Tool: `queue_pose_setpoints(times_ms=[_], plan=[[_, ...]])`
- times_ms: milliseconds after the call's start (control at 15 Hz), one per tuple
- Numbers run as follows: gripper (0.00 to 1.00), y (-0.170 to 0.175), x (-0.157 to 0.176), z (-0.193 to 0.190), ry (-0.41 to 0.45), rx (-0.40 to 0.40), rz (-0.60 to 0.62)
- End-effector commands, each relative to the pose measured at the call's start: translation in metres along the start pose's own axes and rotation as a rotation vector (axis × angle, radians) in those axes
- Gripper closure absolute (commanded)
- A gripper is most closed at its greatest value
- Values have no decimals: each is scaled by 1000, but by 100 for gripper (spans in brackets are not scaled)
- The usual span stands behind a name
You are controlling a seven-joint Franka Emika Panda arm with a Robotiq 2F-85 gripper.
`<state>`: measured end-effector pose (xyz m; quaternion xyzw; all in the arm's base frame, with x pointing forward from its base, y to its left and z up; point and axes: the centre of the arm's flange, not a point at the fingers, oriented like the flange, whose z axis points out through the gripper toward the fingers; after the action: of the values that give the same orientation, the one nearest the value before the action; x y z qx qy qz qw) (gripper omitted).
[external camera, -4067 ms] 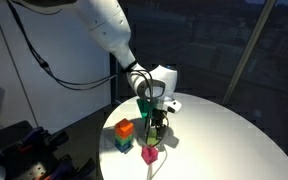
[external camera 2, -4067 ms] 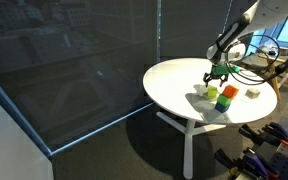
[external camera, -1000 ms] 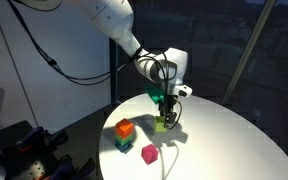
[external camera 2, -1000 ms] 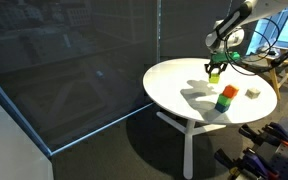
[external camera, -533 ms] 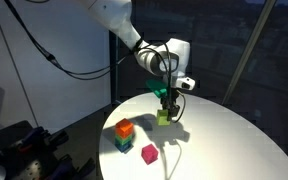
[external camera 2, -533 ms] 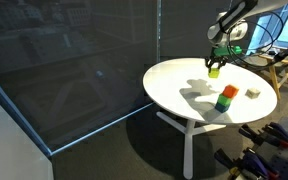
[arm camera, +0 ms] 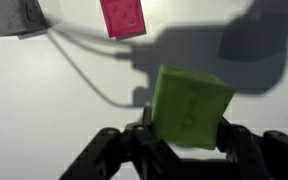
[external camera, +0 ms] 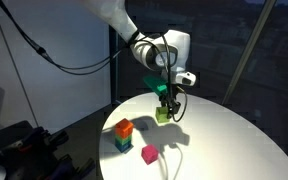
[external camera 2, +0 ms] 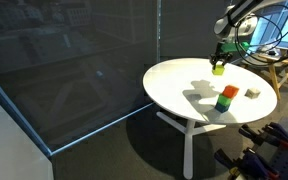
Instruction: Put the light green block on the orange block
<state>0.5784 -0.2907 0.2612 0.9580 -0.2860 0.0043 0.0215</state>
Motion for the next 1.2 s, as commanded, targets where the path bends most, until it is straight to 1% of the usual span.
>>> queue_pose_setpoints(times_ms=[0, 200, 267, 1000, 1067, 1133], plan=[[69, 12, -22, -17, 16, 36, -24], [69, 15, -26, -18, 7, 31, -35], [44, 9, -13, -9, 2, 10, -17], [44, 10, -17, -9, -3, 11, -19], [69, 10, -17, -9, -3, 11, -19], [69, 11, -16, -11, -2, 13, -17]])
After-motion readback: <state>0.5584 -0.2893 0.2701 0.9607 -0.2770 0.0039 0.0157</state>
